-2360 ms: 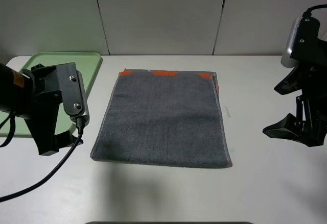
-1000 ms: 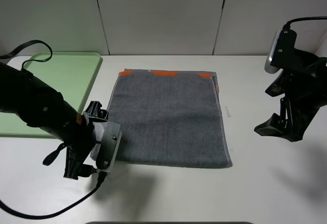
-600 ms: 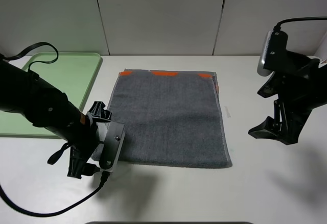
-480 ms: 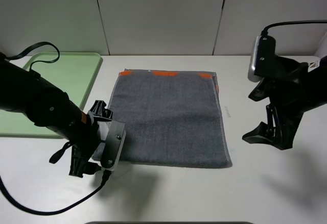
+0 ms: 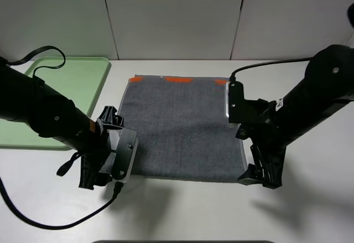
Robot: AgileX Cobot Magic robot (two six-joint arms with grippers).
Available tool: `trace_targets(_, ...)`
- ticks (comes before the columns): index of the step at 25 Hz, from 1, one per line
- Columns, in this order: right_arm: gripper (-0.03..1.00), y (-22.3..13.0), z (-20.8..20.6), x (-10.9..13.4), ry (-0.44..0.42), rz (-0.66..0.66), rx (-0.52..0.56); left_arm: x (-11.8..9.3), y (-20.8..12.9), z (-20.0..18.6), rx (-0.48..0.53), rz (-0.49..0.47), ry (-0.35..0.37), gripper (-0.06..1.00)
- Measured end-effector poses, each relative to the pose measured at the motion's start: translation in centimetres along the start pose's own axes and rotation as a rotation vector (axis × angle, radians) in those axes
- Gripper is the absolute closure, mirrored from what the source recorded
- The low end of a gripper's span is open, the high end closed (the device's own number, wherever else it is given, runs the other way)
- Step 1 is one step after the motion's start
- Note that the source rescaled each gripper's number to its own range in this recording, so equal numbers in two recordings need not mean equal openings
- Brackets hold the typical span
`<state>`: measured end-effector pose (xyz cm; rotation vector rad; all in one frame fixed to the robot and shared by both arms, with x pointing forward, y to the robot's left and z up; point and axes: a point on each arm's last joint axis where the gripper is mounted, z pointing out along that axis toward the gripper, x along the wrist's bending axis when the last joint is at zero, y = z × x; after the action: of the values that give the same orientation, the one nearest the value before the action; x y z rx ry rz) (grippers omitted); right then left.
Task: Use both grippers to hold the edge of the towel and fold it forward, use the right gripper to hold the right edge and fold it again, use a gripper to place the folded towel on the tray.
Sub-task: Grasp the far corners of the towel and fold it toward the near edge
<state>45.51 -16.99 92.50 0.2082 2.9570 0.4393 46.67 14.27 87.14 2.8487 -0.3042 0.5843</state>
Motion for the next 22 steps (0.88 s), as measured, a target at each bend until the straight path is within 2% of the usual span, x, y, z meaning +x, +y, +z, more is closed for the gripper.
trace_targets(4,-0.03,0.6,1.7,0.3,0.007,-0.03,0.014,0.0,0.0,0.0,-0.001,0.0,0.003,0.02)
trace_targets(15,-0.03,0.0,4.7,0.3,0.048,-0.012,0.067,0.0,0.0,0.1,0.006,-0.001,-0.014,0.03)
trace_targets(22,-0.03,-0.1,5.3,0.1,0.027,-0.001,0.064,-0.1,0.0,0.1,0.008,-0.001,-0.018,0.03)
